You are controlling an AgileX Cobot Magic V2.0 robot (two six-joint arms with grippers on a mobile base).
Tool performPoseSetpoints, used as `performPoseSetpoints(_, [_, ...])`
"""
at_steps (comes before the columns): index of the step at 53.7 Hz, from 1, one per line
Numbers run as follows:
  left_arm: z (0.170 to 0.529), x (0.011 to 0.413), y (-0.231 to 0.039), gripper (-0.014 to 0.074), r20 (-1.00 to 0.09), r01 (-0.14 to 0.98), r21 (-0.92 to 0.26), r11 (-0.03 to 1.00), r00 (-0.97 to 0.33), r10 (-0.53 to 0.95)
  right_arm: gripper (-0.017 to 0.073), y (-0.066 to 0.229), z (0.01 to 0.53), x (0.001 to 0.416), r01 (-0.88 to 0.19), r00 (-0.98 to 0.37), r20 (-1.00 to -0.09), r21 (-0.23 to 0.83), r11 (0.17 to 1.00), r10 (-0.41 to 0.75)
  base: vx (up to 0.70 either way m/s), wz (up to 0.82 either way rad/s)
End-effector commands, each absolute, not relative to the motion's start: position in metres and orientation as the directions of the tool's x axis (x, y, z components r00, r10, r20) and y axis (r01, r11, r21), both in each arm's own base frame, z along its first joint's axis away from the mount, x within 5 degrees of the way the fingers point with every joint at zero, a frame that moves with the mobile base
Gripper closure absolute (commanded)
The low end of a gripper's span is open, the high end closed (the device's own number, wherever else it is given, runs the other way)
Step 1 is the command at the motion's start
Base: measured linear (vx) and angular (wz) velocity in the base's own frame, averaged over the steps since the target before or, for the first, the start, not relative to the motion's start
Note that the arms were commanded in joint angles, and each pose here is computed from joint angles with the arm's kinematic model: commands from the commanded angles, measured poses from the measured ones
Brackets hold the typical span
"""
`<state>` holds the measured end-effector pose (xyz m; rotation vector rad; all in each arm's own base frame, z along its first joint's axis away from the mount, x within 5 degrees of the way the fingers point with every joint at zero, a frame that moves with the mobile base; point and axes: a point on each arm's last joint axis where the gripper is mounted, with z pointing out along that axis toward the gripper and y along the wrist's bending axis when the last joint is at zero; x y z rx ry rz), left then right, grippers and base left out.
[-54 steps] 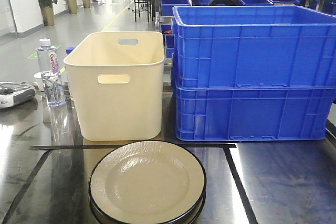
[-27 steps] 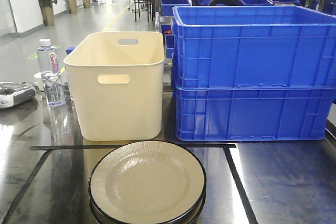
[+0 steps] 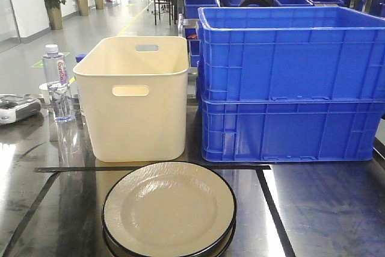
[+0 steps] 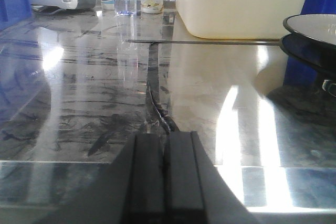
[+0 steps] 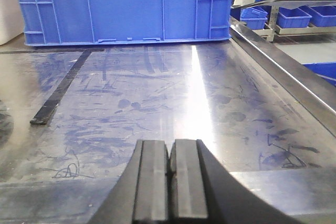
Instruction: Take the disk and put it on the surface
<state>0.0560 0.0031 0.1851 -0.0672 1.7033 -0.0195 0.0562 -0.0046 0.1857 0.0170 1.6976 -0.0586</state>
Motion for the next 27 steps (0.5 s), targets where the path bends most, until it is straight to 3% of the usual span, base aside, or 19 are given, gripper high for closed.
performPoseSetpoints(1, [0.2018,0.0546,0.0015,0.0601,-0.999,-0.009,-0.047,0.999,-0.017,-0.048,0.0568,-0.0032,0.1908,0.0565,0.034,-0.052,-0.998,-0.034,0.999,-0.032,0.0,0.0])
performPoseSetpoints(27, [0.2017,0.0546,0.0015,0.0601,-0.999,-0.009,-0.047,0.999,-0.018,-0.048,0.0568,-0.0032,0.1908,0.0565,0.033,-0.053,-0.998,-0.034,0.999,-0.032,0.0,0.0])
